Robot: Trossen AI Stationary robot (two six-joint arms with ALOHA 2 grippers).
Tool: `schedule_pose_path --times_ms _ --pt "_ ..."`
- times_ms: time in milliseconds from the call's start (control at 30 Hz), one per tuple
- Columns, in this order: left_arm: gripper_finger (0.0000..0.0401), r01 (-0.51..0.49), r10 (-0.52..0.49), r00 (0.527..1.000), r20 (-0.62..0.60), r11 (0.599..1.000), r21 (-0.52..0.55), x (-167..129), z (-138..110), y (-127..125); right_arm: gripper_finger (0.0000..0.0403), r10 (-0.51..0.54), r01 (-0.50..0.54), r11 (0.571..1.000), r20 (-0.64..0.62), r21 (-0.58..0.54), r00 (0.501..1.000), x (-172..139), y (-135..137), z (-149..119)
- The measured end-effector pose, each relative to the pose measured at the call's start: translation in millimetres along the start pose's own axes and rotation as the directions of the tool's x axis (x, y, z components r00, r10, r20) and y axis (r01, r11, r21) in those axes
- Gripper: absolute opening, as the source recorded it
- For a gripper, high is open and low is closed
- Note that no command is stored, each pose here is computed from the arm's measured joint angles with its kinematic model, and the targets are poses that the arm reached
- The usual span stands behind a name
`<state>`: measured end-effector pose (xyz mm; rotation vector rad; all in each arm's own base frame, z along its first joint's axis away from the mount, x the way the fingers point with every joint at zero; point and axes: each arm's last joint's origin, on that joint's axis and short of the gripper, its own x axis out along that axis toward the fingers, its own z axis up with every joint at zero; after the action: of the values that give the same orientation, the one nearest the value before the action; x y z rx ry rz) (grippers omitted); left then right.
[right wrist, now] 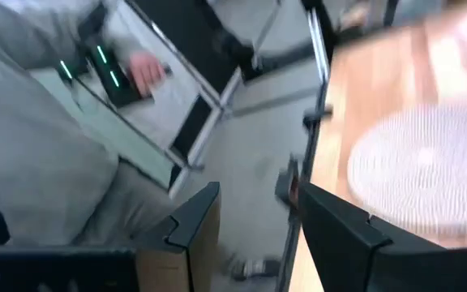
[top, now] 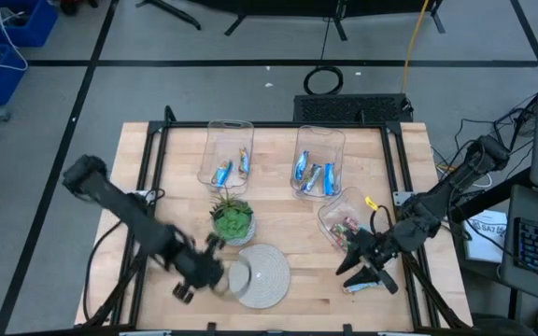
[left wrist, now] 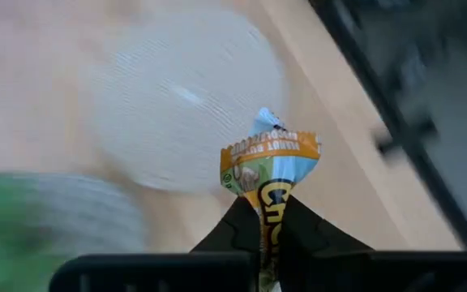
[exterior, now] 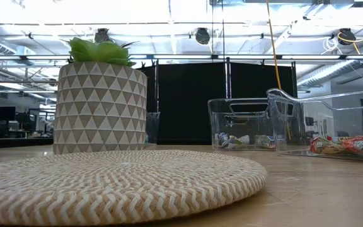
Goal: Pick and place Granola Bars by type
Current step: Put the yellow granola bar into the top left transparent bin
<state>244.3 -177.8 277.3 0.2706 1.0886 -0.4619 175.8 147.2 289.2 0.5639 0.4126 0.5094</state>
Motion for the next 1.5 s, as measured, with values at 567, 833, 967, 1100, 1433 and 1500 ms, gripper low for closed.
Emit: schedule_pose_path --times_ms 567,833,967,1100,1433,1500 --pt "0.0014 -0.449 0.686 0.674 0.274 0.675 -0.585 -172.8 -2.4 143.6 0.0119 -0.260 0.259 0.964 -0.420 -0.060 0.870 57.9 22.7 -2.4" --pt "0.0013 -0.505 0.847 0.518 0.122 0.418 -0.756 -186.8 -26.5 204.7 0.0118 -0.271 0.329 0.944 -0.610 -0.018 0.744 87.9 -10.8 -1.9" --pt "0.0013 -0.533 0.845 0.534 -0.029 0.310 -0.787 -178.5 -47.4 241.6 0.0118 -0.312 0.392 0.920 -0.656 -0.027 0.687 94.5 -25.5 -8.3" --pt "0.0013 -0.533 0.777 0.618 -0.123 0.299 -0.792 -153.4 -64.6 283.5 0.0118 -0.391 0.473 0.875 -0.729 -0.104 0.562 96.1 -40.3 -22.3" --pt "0.0012 -0.468 0.625 0.746 -0.232 0.243 -0.850 -90.7 -89.4 345.8 0.0118 -0.312 0.471 0.873 -0.889 -0.128 0.336 114.9 -49.8 -71.3" --pt "0.0012 -0.474 0.606 0.756 -0.249 0.244 -0.846 -82.3 -91.9 350.8 0.0118 -0.323 0.463 0.872 -0.896 -0.158 0.304 117.1 -49.5 -80.1"
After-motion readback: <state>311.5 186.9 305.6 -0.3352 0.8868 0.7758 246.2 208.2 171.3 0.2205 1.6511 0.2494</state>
